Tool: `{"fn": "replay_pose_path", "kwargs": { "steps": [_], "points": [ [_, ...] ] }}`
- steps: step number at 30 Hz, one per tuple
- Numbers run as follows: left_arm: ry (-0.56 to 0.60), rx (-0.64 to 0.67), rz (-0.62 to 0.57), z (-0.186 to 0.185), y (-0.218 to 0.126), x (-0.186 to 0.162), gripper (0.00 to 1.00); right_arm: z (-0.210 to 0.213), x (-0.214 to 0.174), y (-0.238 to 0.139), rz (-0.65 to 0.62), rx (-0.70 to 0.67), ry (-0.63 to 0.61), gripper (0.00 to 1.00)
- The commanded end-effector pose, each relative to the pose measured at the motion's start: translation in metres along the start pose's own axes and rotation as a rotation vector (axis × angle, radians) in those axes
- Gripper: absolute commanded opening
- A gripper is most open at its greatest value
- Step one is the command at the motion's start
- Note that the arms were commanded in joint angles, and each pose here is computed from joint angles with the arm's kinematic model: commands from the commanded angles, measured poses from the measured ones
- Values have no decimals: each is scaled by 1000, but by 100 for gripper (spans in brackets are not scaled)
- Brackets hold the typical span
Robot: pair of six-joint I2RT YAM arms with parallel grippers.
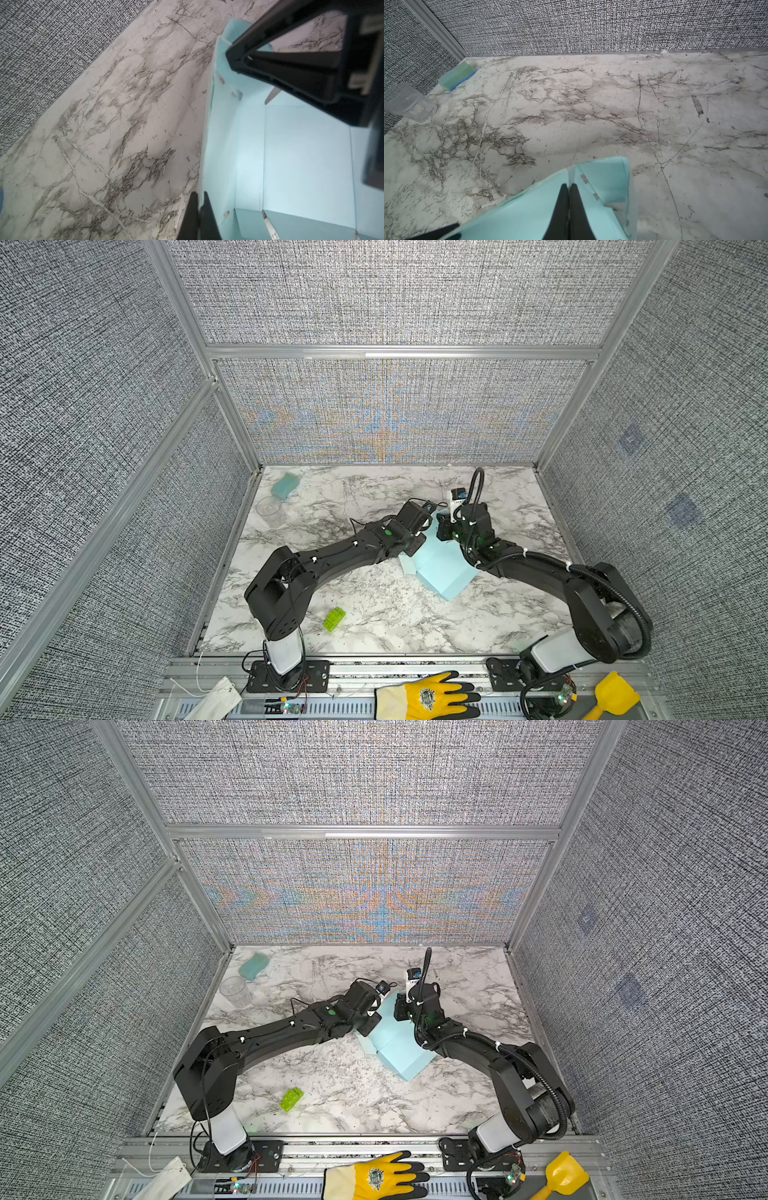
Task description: Fold the paper box
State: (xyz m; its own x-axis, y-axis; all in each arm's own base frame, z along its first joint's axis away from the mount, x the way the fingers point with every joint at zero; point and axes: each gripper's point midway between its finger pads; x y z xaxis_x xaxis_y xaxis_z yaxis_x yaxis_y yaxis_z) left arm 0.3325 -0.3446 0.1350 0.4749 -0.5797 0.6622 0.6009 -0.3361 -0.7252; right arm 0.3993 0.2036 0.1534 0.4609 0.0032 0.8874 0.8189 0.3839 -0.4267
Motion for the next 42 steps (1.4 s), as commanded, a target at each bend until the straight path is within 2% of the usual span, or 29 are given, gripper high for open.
{"fn": "replay_pose_path", "kwargs": {
  "steps": [1, 9, 14, 19, 27, 42],
  "points": [
    [3, 72, -7, 13, -2, 0, 0, 4, 13, -6, -46, 24, 12, 9],
    [50, 176, -10, 30, -1, -3, 0, 1, 40, -35, -125, 91, 38, 43],
    [105, 227, -31, 38, 0, 2, 0, -15, 41, -35, -95, 162, 83, 53],
    [180, 270, -78, 44, -4, 12, 0, -30, 31, -24, -66, 218, 120, 55],
    [245, 332, -67, 53, -5, 17, 0, -48, 10, 1, -26, 281, 170, 55],
    [393, 355, -18, 52, 8, 12, 0, -50, -5, 27, -27, 316, 153, 51]
  ]
}}
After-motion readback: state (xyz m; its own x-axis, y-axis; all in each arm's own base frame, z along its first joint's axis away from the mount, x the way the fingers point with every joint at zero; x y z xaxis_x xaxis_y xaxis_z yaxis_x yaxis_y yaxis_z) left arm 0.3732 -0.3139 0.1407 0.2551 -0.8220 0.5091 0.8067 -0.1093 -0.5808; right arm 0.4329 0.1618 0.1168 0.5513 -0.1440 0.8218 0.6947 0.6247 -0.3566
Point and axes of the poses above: each gripper's point midway between its finger pads, its own y axis out along the fingers, its own z axis along the line the jaws close on, x = y × z, and after that the axes turned 4 degrees about -y, right-handed
